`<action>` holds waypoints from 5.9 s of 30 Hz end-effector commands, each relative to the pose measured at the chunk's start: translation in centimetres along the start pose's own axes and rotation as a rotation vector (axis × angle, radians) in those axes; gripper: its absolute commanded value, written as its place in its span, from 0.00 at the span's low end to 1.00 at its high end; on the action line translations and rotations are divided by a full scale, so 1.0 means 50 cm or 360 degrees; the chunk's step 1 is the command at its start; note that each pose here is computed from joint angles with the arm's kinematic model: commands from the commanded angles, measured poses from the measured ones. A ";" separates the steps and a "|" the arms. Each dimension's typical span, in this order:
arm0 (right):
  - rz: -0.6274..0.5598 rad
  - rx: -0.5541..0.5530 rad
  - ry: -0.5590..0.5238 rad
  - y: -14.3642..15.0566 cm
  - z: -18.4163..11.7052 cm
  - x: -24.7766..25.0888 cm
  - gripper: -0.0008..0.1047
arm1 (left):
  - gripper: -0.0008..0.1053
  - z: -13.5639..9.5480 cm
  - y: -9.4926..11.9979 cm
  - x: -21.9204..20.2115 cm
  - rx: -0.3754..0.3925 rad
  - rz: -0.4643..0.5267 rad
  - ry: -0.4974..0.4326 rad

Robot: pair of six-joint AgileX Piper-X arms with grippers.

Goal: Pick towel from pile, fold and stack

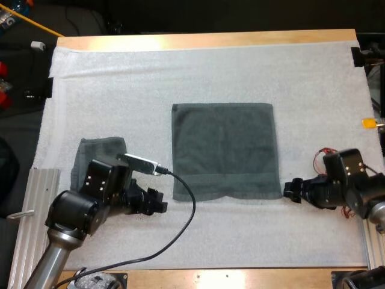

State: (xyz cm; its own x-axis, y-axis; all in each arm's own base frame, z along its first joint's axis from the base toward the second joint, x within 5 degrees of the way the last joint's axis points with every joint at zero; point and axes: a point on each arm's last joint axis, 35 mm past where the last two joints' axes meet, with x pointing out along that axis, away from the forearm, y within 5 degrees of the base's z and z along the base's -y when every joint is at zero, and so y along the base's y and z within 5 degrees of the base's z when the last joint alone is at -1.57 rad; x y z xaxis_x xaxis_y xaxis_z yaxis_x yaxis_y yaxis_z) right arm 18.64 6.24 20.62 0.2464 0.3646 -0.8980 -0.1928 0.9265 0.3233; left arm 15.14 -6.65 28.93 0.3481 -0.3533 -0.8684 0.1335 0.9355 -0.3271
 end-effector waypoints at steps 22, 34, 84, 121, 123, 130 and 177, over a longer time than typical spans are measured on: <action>0.0272 0.0268 0.0148 -0.025 0.025 0.140 0.61 | 0.54 0.000 -0.002 0.011 -0.0034 -0.0124 -0.0018; 0.0330 0.0444 0.0186 -0.030 0.031 0.170 0.48 | 0.54 0.000 -0.002 0.011 -0.0034 -0.0124 -0.0018; 0.0223 0.0425 0.0117 -0.027 0.031 0.145 0.01 | 0.54 0.027 0.028 0.231 -0.0223 -0.0233 0.0251; 0.0297 0.0398 0.0131 -0.023 0.033 0.144 0.01 | 0.08 0.041 0.041 0.352 -0.0312 -0.0328 0.0510; 0.0344 0.0365 0.0129 -0.020 0.035 0.139 0.01 | 0.01 0.046 0.037 0.341 -0.0262 -0.0333 0.0513; 0.0334 0.0338 0.0128 -0.008 0.024 0.091 0.01 | 0.01 0.044 0.012 0.272 -0.0099 -0.0378 0.0454; 0.0669 0.1087 -0.0360 -0.004 0.142 0.142 0.01 | 0.01 0.165 0.103 0.364 -0.0824 -0.0997 0.0380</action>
State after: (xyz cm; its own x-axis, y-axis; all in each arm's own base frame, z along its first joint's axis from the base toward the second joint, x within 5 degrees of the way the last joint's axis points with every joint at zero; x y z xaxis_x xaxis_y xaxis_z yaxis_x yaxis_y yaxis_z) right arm 26.80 9.27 15.80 0.4560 0.6385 -0.6200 0.3033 0.5434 0.7827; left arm 29.48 -8.22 14.06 0.1281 -0.8412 -0.5254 -0.2452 0.4864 -0.8386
